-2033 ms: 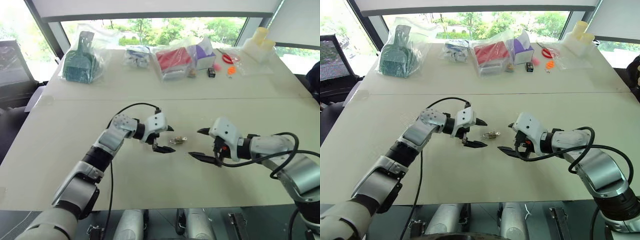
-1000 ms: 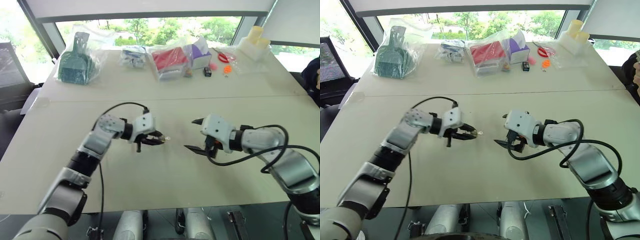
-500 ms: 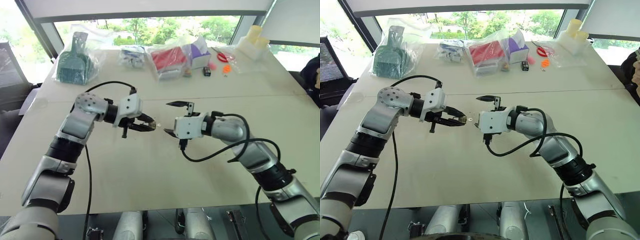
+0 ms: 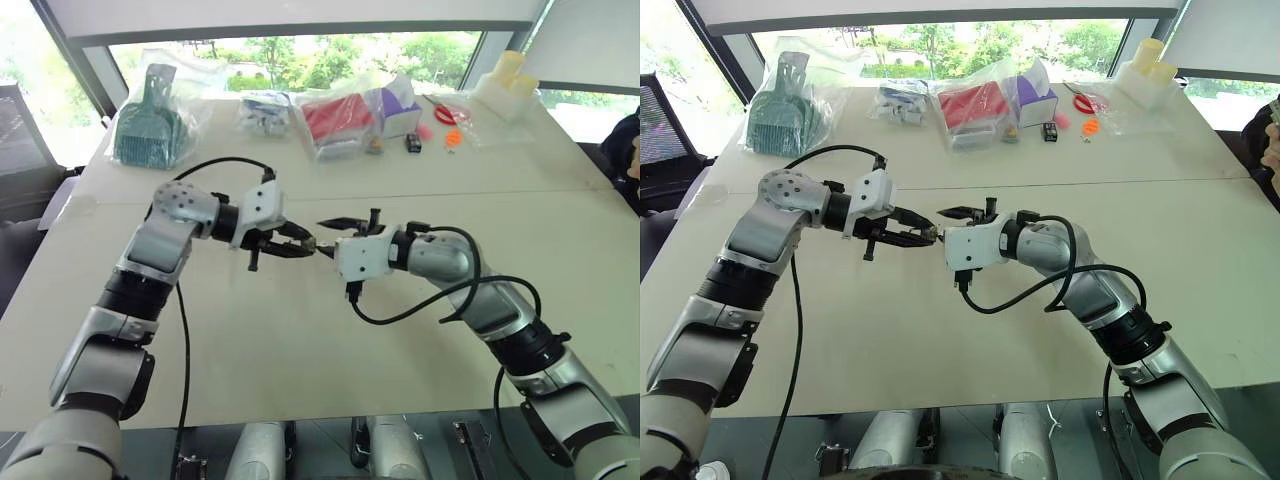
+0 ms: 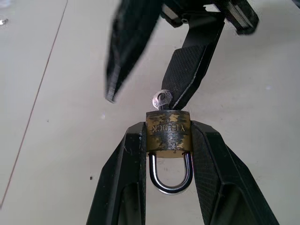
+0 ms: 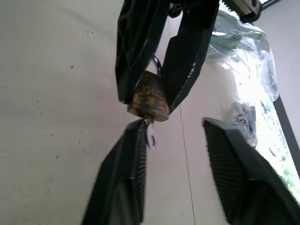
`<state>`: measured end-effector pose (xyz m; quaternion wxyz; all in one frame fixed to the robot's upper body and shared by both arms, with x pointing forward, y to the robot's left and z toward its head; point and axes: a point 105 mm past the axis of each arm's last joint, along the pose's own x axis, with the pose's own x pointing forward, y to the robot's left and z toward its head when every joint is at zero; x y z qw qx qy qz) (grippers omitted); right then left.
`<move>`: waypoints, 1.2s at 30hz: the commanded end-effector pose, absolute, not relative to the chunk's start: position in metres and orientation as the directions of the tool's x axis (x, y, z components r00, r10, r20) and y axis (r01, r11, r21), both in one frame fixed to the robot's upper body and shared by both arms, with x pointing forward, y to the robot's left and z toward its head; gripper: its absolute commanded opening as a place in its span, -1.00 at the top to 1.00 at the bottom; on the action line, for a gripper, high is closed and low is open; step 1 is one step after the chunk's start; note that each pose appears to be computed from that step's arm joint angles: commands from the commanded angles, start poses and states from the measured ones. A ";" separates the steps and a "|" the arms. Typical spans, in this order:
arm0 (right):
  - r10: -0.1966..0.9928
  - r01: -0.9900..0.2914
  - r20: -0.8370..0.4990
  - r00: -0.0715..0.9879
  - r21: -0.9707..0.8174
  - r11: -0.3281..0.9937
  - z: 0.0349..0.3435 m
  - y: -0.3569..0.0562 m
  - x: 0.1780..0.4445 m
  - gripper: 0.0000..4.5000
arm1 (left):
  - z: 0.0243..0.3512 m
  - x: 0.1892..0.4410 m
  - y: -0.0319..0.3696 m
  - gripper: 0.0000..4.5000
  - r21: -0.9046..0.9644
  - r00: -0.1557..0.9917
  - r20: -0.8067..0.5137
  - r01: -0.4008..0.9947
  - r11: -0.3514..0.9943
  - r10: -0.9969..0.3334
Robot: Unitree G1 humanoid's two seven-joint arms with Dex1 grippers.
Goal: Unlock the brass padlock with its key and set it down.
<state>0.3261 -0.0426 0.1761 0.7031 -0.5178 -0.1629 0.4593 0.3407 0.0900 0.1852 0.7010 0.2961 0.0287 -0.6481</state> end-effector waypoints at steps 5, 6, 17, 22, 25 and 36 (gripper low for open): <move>0.836 -0.438 -0.205 0.509 -0.898 0.047 0.194 -0.038 0.324 0.98 | 0.195 0.340 0.087 0.66 0.442 0.177 -0.406 0.897 -0.023 -0.896; 0.836 -0.449 -0.214 0.505 -0.893 0.042 0.193 -0.037 0.324 0.98 | 0.196 0.341 0.086 0.66 0.468 0.188 -0.411 0.883 -0.029 -0.892; 0.845 -0.766 -0.411 0.343 -0.643 -0.002 0.187 -0.033 0.326 0.98 | 0.214 0.344 0.069 0.66 0.738 0.252 -0.357 0.666 -0.107 -0.899; 0.853 -0.789 -0.391 0.345 -0.613 0.038 0.199 -0.026 0.330 0.98 | 0.212 0.345 0.068 0.66 0.776 0.250 -0.344 0.618 -0.124 -0.905; 0.855 -0.640 -0.319 0.409 -0.768 0.019 0.209 -0.025 0.334 0.98 | 0.209 0.347 0.073 0.66 0.725 0.240 -0.341 0.682 -0.092 -0.909; 0.890 -0.081 -0.096 0.445 -0.994 -0.067 0.213 -0.039 0.331 -0.11 | 0.216 0.345 0.086 0.66 0.473 0.140 -0.353 0.880 -0.048 -0.925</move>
